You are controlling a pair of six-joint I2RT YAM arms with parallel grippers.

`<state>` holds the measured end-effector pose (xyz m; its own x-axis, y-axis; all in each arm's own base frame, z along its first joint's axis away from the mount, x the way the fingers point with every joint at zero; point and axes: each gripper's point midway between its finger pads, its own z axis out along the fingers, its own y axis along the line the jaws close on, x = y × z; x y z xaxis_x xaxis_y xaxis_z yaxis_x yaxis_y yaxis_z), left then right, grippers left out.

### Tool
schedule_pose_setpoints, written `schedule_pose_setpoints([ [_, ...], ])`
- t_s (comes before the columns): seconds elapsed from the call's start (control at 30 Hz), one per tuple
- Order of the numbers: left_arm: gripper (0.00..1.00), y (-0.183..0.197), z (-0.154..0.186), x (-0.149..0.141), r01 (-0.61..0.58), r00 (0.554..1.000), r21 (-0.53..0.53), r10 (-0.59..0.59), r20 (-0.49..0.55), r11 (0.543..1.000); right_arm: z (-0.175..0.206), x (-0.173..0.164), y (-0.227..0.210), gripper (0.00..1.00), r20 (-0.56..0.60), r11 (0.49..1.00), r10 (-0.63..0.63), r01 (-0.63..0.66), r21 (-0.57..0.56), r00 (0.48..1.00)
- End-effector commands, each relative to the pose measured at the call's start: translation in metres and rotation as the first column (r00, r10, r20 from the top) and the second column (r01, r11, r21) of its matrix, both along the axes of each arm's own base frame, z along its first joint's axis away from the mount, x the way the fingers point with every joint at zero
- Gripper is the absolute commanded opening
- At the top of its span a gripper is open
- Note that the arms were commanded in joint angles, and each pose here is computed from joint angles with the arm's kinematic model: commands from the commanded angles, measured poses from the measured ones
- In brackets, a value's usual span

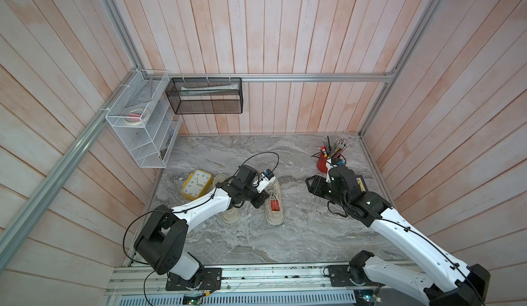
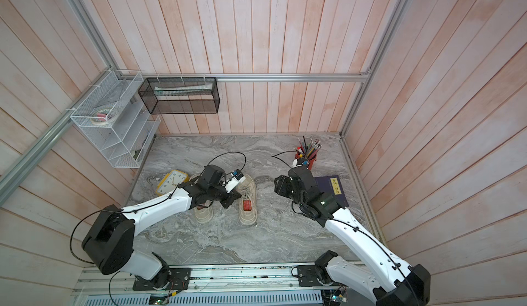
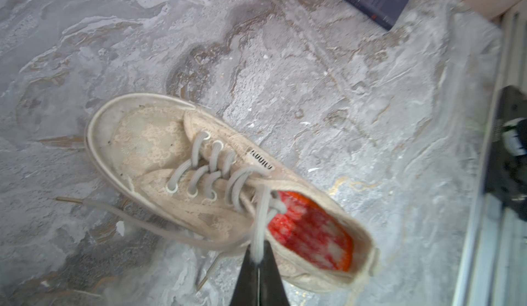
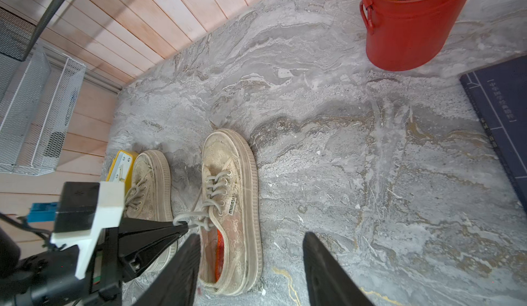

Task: Remove the insole from the shoe
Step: Untie the shoelace on the shoe.

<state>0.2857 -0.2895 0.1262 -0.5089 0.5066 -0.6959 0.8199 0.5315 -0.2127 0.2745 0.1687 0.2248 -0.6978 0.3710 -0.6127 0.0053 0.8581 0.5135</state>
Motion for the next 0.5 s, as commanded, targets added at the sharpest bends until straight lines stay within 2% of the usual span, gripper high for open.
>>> schedule_pose_setpoints([
  [0.0,0.0,-0.02,0.041,-0.014,0.01,0.993,-0.186,-0.032,-0.116,0.983,0.001,-0.004,-0.006,0.59,-0.007,1.0,-0.009,0.009,-0.009,1.0],
  [0.1,0.0,-0.033,0.057,-0.014,-0.09,0.962,-0.287,0.008,-0.274,0.954,0.001,-0.004,-0.006,0.59,-0.009,1.0,-0.011,0.01,-0.01,1.0],
  [0.2,0.0,-0.047,0.064,-0.009,-0.223,0.886,-0.34,0.044,-0.461,0.914,0.001,-0.004,-0.006,0.59,-0.011,1.0,-0.009,0.009,-0.007,1.0],
  [0.27,0.0,-0.054,0.057,-0.002,-0.345,0.787,-0.316,0.089,-0.611,0.884,0.0,-0.004,-0.005,0.59,-0.013,1.0,-0.008,0.008,-0.006,1.0],
  [0.33,0.0,-0.066,0.049,0.0,-0.417,0.679,-0.304,0.071,-0.731,0.856,0.0,-0.004,-0.005,0.59,-0.016,1.0,-0.007,0.007,-0.006,1.0],
  [0.4,0.0,-0.076,0.036,0.004,-0.505,0.55,-0.266,0.069,-0.832,0.821,-0.001,-0.005,-0.005,0.59,-0.021,1.0,-0.006,0.006,-0.006,1.0],
  [0.47,0.0,-0.084,0.033,0.012,-0.573,0.48,-0.278,0.041,-0.876,0.771,-0.001,-0.005,-0.006,0.59,-0.023,1.0,-0.009,0.009,-0.004,1.0],
])
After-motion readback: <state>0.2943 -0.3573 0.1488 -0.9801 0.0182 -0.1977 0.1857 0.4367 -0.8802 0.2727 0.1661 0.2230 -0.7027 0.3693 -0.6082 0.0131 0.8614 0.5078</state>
